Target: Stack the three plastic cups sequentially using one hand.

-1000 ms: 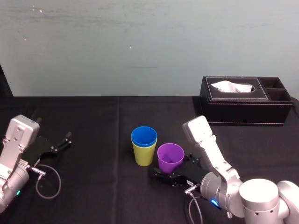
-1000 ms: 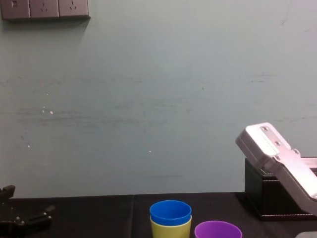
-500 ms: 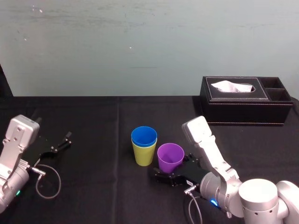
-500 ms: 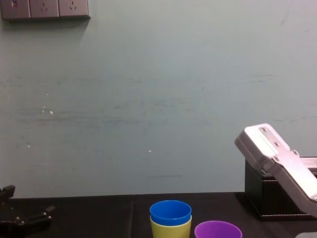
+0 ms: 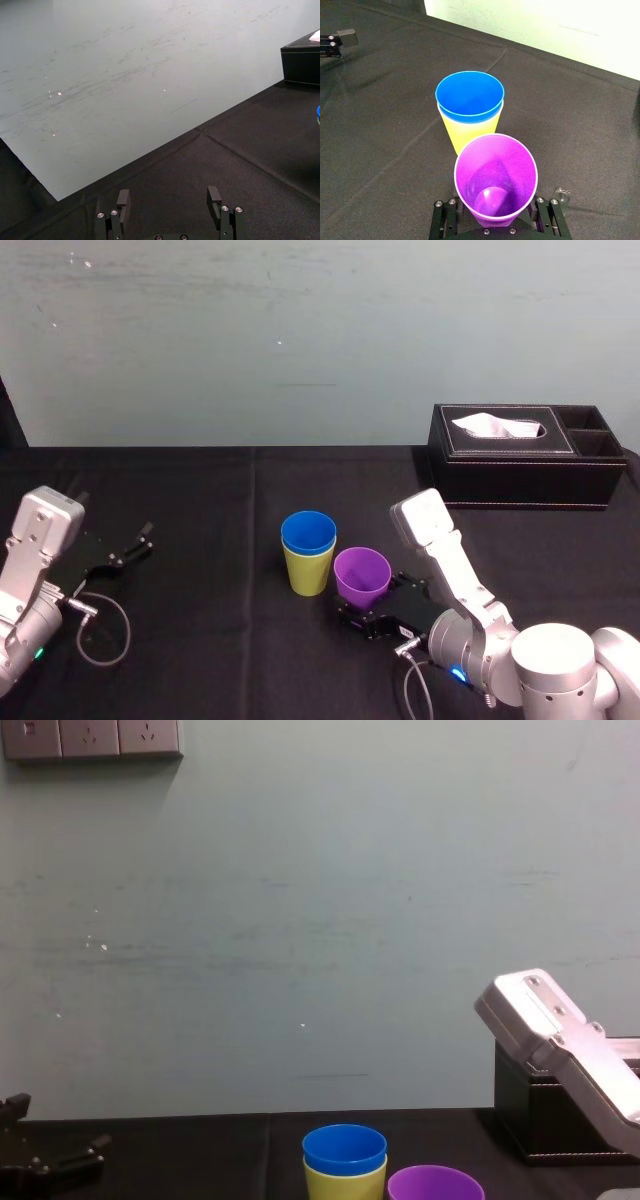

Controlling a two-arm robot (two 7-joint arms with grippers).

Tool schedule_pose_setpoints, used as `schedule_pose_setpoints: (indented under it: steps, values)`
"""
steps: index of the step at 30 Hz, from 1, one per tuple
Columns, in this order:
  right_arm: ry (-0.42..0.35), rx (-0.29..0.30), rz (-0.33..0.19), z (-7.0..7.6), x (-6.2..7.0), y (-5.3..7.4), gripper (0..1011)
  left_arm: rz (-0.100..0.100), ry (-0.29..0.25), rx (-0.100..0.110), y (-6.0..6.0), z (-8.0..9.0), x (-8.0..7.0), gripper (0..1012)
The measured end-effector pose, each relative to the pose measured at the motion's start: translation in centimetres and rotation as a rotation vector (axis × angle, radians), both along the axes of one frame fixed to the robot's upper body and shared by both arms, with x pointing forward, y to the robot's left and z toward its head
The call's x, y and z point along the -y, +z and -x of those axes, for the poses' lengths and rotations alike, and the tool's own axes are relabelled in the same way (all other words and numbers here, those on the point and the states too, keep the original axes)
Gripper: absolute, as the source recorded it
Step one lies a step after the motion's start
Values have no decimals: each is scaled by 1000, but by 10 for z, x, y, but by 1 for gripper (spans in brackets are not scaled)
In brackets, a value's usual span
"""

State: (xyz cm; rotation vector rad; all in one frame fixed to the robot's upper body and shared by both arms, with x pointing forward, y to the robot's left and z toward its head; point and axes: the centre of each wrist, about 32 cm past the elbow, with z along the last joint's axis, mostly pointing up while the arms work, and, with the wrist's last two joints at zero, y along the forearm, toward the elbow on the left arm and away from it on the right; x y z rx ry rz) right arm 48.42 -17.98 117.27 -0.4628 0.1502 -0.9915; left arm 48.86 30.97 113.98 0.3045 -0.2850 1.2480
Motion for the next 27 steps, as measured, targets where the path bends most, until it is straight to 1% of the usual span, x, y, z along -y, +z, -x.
schedule_pose_setpoints:
  steps: [11,14,19,21,22,24,26,27]
  values:
    - [0,1,1,0,0,1,712,0,0,0,0,0,0,1000]
    - [-7,14,21,1,2,8,712,0,0,0,0,0,0,1000]
    - [-25,16,28,0,6,17,712,0,0,0,0,0,0,1000]
    - [-35,17,28,-1,8,23,712,0,0,0,0,0,0,1000]
    - [-35,17,28,-1,8,23,712,0,0,0,0,0,0,1000]
    - [-44,19,25,-6,12,33,712,0,0,0,0,0,0,1000]
    - [-45,21,20,-9,13,39,712,0,0,0,0,0,0,1000]
    - [-45,23,13,-12,15,46,712,0,0,0,0,0,0,1000]
